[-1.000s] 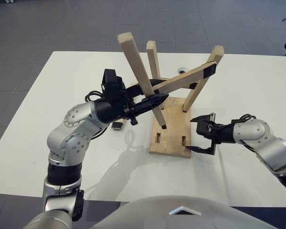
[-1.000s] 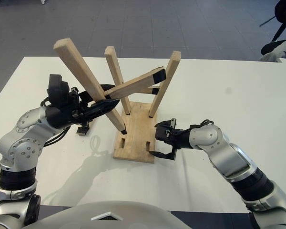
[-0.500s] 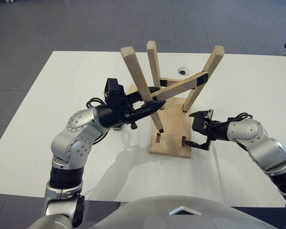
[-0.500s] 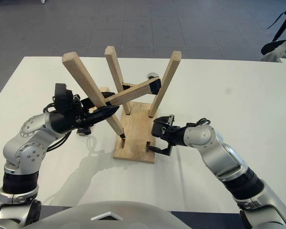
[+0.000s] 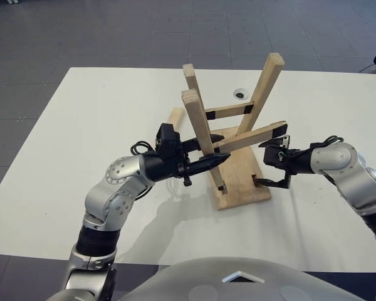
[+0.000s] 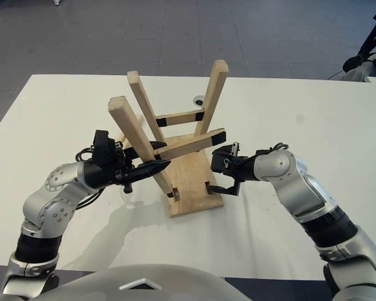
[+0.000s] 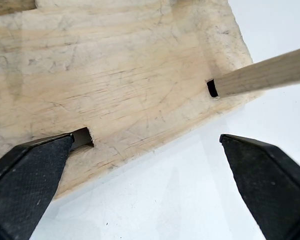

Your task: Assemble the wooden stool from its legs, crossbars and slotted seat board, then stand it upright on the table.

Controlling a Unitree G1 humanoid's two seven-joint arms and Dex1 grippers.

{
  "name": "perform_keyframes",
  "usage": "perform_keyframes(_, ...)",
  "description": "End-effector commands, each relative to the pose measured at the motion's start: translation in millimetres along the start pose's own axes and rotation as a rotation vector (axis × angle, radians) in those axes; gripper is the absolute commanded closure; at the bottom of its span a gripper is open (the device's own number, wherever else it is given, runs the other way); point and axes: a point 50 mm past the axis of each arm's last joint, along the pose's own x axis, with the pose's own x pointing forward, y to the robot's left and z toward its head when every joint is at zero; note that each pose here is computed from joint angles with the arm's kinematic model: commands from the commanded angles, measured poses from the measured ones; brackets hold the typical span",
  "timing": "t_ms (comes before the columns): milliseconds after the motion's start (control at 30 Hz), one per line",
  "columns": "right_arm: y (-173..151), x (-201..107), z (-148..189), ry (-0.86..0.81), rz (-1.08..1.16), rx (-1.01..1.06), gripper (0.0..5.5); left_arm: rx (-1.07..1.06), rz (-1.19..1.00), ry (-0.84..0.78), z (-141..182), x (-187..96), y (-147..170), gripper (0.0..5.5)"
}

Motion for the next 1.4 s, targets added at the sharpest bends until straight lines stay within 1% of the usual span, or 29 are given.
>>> perform_keyframes(33, 8, 9, -8, 0.038, 0.027, 0.029, 0.11, 0.057, 0.089, -0.009, -13, 0, 5, 3.46)
perform_keyframes(133, 6, 8, -6, 0.035, 0.024, 0.028, 0.11, 0.08, 0.132, 0.002, -27, -2, 5, 3.46)
perform_keyframes(233, 4, 6, -7, 0.04, 0.021, 0.024, 0.11, 0.052, 0.133, 0.024, -42, -5, 0, 3.46)
perform_keyframes(433, 1, 5, -7, 0.041, 0.02, 0.017, 0.11, 0.023, 0.091, 0.051, -52, -6, -9, 3.46)
perform_keyframes(533, 0, 5, -8, 0.042, 0.019, 0.02, 0.11, 0.017, 0.055, 0.092, -51, -12, -10, 3.46)
perform_keyframes(700, 3, 6, -8, 0.038, 0.017, 0.024, 0.11, 0.031, 0.042, 0.173, -50, -30, -3, 3.46)
perform_keyframes(1233, 7, 5, -9, 0.041, 0.004, 0.034, 0.11, 0.042, 0.038, 0.242, -45, -47, -4, 3.46)
perform_keyframes(1400, 6, 5, -7, 0.036, 0.005, 0.031, 0.11, 0.035, 0.044, 0.252, -55, -44, -6, 3.46)
